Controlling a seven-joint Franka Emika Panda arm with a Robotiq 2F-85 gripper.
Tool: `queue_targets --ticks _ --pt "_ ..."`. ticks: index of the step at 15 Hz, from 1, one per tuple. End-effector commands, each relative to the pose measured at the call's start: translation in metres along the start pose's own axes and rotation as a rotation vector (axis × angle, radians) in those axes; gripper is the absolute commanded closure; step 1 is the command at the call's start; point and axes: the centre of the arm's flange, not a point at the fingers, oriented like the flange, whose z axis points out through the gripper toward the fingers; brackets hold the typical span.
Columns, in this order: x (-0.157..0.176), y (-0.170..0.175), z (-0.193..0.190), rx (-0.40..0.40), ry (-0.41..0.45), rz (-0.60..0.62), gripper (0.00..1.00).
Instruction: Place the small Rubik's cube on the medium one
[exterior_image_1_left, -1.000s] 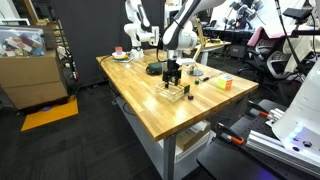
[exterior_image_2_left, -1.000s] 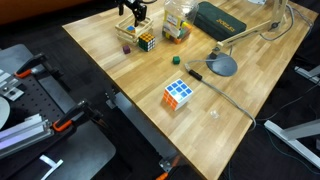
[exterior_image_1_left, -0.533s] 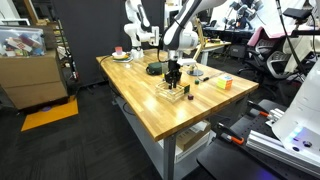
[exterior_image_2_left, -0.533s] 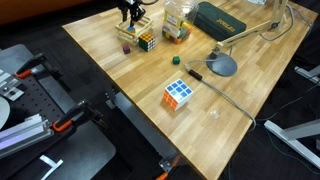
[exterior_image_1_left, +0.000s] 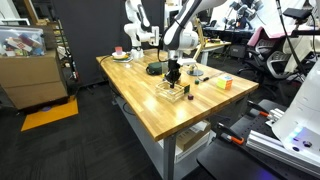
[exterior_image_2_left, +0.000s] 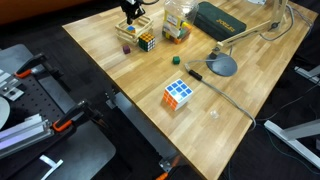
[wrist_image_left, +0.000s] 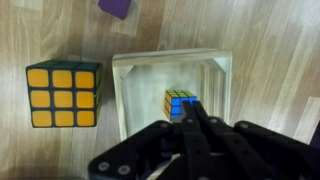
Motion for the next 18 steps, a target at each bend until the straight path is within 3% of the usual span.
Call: queue_targets --ticks 1,10,12,18 --pt "0.0 0.0 0.0 0.0 0.0 0.0 0.94" --pt "0.0 0.0 0.0 0.0 0.001 0.0 0.94" --pt "0.0001 -0.0003 0.0005 -0.002 0.0 0.0 1.0" --pt "0.0011 -0.0035 0.0017 0.009 0.0 0.001 1.0"
